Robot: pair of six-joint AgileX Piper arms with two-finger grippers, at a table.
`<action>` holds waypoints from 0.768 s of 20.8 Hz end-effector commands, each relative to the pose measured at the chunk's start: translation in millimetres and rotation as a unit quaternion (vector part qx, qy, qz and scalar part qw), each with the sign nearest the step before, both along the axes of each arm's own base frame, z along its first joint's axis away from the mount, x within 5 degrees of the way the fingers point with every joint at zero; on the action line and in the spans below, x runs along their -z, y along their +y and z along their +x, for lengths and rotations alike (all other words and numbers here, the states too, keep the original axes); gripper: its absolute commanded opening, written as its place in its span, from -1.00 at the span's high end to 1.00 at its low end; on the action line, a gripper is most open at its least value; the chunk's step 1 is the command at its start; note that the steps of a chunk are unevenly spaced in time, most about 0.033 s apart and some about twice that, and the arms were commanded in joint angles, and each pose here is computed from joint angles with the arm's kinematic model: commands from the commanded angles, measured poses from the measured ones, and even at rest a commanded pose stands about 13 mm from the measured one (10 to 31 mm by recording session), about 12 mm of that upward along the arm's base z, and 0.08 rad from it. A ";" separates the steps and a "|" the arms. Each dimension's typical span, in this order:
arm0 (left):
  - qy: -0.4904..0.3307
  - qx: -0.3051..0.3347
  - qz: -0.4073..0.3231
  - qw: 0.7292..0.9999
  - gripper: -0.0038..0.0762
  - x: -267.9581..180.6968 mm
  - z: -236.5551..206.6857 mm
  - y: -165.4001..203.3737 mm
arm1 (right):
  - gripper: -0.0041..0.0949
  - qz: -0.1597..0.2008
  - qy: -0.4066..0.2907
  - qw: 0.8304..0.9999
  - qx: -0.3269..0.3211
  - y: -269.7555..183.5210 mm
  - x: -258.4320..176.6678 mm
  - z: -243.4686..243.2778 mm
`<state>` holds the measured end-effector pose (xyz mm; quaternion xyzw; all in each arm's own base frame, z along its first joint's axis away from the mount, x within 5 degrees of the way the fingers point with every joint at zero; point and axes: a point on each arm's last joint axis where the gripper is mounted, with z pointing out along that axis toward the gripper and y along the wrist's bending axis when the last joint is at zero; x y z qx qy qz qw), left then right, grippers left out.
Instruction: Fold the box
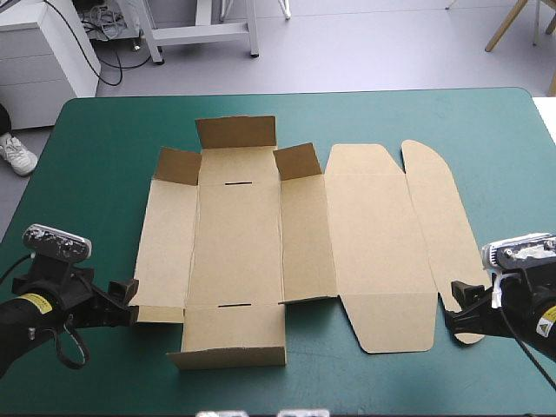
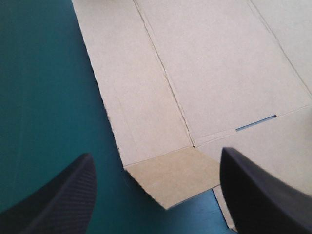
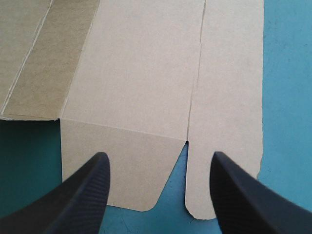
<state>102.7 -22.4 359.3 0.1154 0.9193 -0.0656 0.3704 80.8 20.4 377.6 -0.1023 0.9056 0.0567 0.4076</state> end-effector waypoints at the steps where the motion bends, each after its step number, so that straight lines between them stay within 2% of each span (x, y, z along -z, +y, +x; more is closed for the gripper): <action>1: -0.006 -0.034 0.002 0.999 -0.38 -5.6 12.9 3.5 | -0.19 0.016 -0.052 0.999 -0.001 1.6 -11.8 4.4; 3: 0.015 -0.053 0.027 0.998 -0.41 0.4 24.2 8.0 | -0.19 0.027 -0.054 0.998 -0.005 3.4 -12.5 4.4; 6: 0.108 -0.077 0.081 0.988 -0.41 23.1 62.8 14.6 | -0.19 0.041 -0.047 0.998 -0.017 7.5 -11.9 7.5; 7: 0.120 -0.080 0.079 0.986 -0.41 26.1 69.1 15.0 | -0.19 0.043 -0.044 0.998 -0.019 8.3 -11.6 8.2; 11: 0.183 -0.119 0.018 0.976 -0.41 43.0 103.8 29.9 | -0.19 0.045 -0.043 0.997 -0.038 12.6 -11.1 13.9; 16: 0.225 -0.159 -0.119 0.954 -0.41 63.4 120.2 70.1 | -0.19 0.035 -0.058 0.997 -0.048 13.8 -12.4 18.6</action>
